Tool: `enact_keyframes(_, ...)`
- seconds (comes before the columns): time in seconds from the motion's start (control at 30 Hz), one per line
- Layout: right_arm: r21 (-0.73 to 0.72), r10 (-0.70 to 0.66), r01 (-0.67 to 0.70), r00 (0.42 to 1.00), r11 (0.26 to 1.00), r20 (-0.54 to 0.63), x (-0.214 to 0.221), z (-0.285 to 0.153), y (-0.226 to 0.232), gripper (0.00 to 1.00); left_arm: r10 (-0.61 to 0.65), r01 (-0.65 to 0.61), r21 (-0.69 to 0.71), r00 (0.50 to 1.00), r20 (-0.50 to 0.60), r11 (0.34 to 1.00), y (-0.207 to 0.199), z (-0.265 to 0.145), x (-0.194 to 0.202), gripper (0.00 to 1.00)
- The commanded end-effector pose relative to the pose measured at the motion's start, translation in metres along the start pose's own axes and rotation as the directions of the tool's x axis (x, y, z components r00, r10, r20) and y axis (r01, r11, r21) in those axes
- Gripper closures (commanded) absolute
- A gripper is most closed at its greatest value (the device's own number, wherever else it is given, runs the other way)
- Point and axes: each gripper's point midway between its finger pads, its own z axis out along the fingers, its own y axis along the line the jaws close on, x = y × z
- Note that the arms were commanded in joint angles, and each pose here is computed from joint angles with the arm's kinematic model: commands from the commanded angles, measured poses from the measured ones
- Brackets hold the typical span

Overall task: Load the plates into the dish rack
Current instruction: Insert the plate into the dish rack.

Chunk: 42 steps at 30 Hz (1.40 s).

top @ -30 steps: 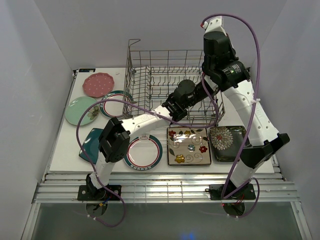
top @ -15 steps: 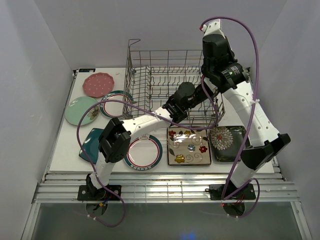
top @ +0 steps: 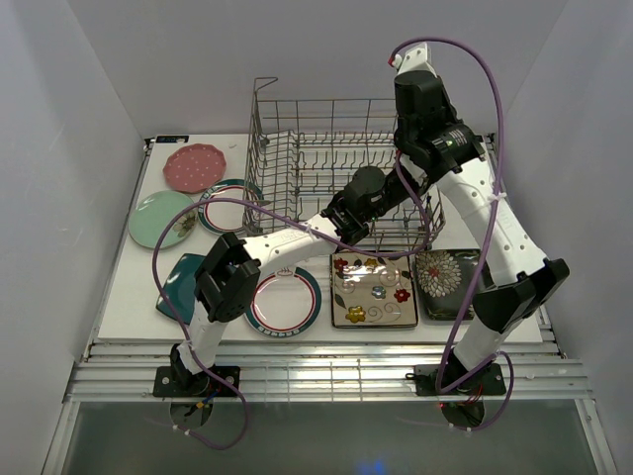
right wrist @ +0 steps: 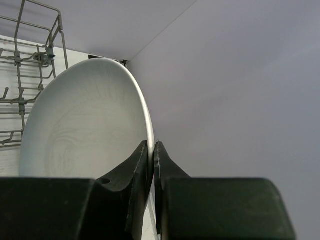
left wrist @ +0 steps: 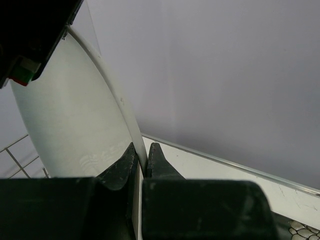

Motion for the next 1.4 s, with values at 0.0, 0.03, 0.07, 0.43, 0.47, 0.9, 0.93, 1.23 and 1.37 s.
enact_keyframes(0.0, -0.108, 0.076, -0.059, 0.982, 0.992, 0.170, -0.046, 0.001, 0.046, 0.92, -0.175, 0.183, 0.376, 0.983, -0.055, 0.908, -0.099, -0.028, -0.056, 1.00)
enact_keyframes(0.03, -0.111, 0.076, -0.057, 0.983, 0.992, 0.170, -0.046, 0.001, 0.048, 0.92, -0.176, 0.186, 0.374, 0.983, -0.060, 0.909, -0.099, -0.027, -0.053, 1.00)
enact_keyframes(0.07, -0.115, 0.075, -0.056, 0.983, 0.992, 0.169, -0.045, 0.002, 0.048, 0.92, -0.179, 0.189, 0.375, 0.982, -0.062, 0.907, -0.099, -0.027, -0.052, 1.00)
enact_keyframes(0.43, -0.144, 0.037, -0.016, 0.989, 0.989, 0.146, -0.034, 0.017, 0.070, 0.92, -0.226, 0.246, 0.374, 0.969, -0.098, 0.894, -0.093, -0.025, -0.039, 1.00)
enact_keyframes(0.47, -0.154, 0.044, -0.021, 0.988, 0.988, 0.145, -0.033, 0.019, 0.072, 0.92, -0.226, 0.248, 0.369, 0.969, -0.101, 0.896, -0.090, -0.025, -0.036, 1.00)
enact_keyframes(0.9, -0.208, 0.053, -0.029, 0.992, 0.978, 0.112, -0.016, 0.040, 0.094, 0.92, -0.229, 0.263, 0.362, 0.964, -0.134, 0.894, -0.086, -0.024, -0.011, 1.00)
enact_keyframes(0.93, -0.213, 0.056, -0.031, 0.992, 0.977, 0.114, -0.016, 0.041, 0.096, 0.92, -0.230, 0.265, 0.361, 0.964, -0.137, 0.894, -0.087, -0.023, -0.009, 1.00)
enact_keyframes(1.23, -0.236, 0.080, -0.053, 0.991, 0.970, 0.103, -0.005, 0.050, 0.103, 0.92, -0.211, 0.250, 0.348, 0.967, -0.145, 0.904, -0.084, -0.022, 0.001, 1.00)
enact_keyframes(1.37, -0.238, 0.103, -0.077, 0.990, 0.968, 0.096, 0.003, 0.053, 0.100, 0.92, -0.203, 0.242, 0.347, 0.968, -0.146, 0.906, -0.083, -0.022, 0.004, 0.99)
